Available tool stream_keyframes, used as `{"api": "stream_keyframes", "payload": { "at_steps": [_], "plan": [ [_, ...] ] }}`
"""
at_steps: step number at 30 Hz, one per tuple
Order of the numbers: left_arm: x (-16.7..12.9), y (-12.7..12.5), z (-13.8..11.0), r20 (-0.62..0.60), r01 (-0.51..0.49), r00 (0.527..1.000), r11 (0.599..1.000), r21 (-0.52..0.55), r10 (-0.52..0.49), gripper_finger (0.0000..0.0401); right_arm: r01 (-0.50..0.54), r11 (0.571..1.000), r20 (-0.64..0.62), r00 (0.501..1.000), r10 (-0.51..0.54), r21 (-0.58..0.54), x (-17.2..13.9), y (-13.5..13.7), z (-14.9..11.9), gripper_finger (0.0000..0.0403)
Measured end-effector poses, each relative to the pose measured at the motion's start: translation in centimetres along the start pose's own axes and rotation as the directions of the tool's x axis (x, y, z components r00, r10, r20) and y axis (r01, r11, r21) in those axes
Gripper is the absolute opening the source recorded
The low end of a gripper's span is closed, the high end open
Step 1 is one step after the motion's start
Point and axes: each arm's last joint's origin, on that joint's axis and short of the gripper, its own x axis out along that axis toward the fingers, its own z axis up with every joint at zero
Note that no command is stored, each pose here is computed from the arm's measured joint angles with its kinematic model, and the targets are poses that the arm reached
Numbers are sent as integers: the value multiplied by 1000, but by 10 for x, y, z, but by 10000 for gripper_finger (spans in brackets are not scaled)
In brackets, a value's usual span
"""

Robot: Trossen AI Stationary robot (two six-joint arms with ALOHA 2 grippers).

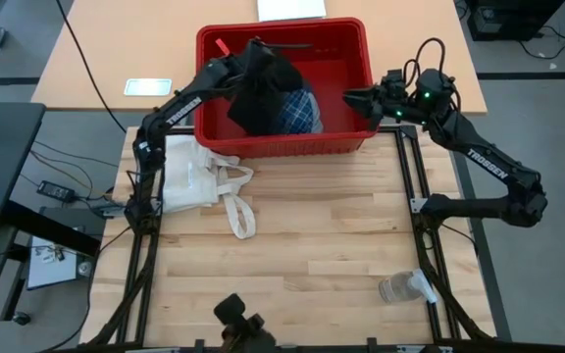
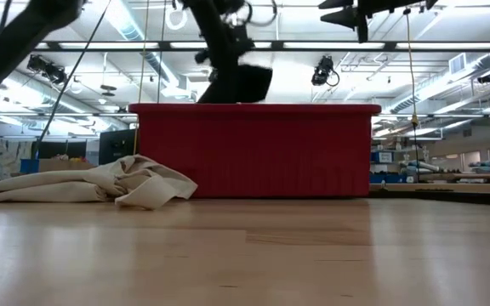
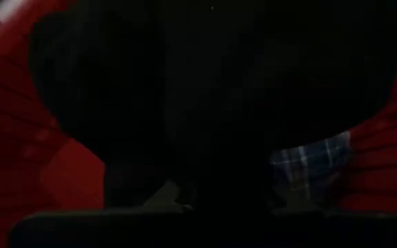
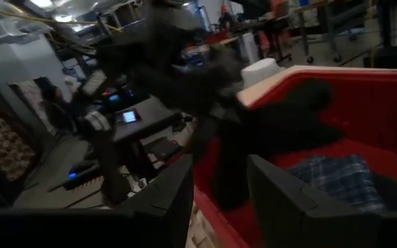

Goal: Fold laundry
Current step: Remove the black shirt from the red bin

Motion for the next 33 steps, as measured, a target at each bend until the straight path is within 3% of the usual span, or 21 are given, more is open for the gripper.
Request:
{"api": "stream_keyframes", "payload": {
  "at_steps": [10, 15, 19, 23, 28, 31, 33],
  "plan": [
    [-106, -33, -9, 79, 87, 992, 983, 159, -101, 52, 144, 989, -3, 990, -144, -24, -24, -12, 4, 145],
    [-140, -78, -34, -65, 223, 975, 930, 293, -213, 52, 179, 983, 13, 984, -179, -39, -28, -20, 7, 145],
    [-159, -123, -53, -121, 317, 948, 890, 328, -293, 52, 198, 978, 21, 980, -197, -59, -31, -24, 9, 145],
    [-169, -159, -92, -224, 378, 922, 855, 356, -314, 52, 180, 982, 14, 984, -180, -58, -33, -27, 9, 145],
    [-182, -193, -155, -270, 458, 885, 814, 357, -379, 52, 192, 980, -13, 981, -193, -44, -33, -28, 6, 145],
    [-188, -211, -193, -316, 526, 846, 768, 365, -429, 52, 199, 979, -33, 979, -200, -35, -33, -30, 4, 145],
    [-189, -224, -222, -362, 539, 837, 731, 419, -411, 52, 209, 977, -42, 977, -210, -31, -32, -31, 3, 145]
  ]
}}
